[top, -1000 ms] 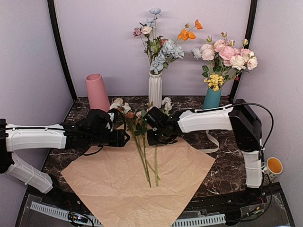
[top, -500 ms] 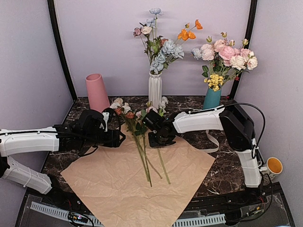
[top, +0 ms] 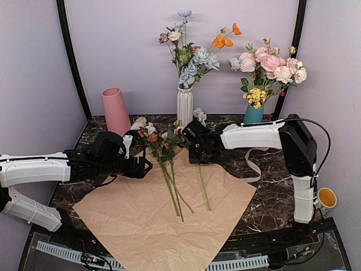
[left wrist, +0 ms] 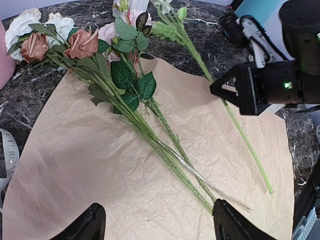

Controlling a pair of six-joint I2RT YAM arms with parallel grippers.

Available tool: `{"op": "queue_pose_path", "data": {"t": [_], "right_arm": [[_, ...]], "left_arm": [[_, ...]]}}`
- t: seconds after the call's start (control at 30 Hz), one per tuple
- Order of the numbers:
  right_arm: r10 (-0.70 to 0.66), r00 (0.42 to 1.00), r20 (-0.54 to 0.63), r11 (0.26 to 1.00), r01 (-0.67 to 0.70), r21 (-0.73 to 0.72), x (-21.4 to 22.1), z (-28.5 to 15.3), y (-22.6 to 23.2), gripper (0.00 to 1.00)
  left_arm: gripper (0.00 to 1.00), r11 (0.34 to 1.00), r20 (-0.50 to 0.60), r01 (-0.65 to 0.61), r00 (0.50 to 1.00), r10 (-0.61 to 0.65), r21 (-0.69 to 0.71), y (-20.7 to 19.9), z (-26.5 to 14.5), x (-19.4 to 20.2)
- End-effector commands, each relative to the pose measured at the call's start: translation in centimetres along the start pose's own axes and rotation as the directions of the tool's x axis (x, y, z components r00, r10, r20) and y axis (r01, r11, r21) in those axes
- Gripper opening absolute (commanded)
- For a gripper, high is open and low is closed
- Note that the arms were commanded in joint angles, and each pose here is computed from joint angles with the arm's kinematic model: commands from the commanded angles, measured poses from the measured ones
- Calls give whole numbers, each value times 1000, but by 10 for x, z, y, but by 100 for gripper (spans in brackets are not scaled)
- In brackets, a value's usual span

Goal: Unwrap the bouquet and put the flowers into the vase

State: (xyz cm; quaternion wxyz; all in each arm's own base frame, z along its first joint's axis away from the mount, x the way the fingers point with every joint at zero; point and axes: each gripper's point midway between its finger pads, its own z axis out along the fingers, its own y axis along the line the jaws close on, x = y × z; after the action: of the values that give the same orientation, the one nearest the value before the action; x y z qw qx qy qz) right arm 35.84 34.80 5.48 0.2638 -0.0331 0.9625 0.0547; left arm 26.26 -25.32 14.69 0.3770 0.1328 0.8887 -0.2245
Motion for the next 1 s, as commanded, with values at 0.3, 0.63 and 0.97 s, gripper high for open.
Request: {"op": "queue_pose_path", "data": {"t": [0.3,0.63,0.97], "right_arm": [[125,927,354,962,-26,-271,-57,-137,-37,0],[12,846,533,795,315,-518,2,-199,5,0],[-91,735,672,552,599,-580,61,-241,95,0]], "left_arm": [[99,983,128,-35,992,12,178,-36,-23,-39],[96,848,281,-147,960,-3,509,-100,-58,-69],[80,751,248,-127,967,-51,648,-128,-59,-74]]}}
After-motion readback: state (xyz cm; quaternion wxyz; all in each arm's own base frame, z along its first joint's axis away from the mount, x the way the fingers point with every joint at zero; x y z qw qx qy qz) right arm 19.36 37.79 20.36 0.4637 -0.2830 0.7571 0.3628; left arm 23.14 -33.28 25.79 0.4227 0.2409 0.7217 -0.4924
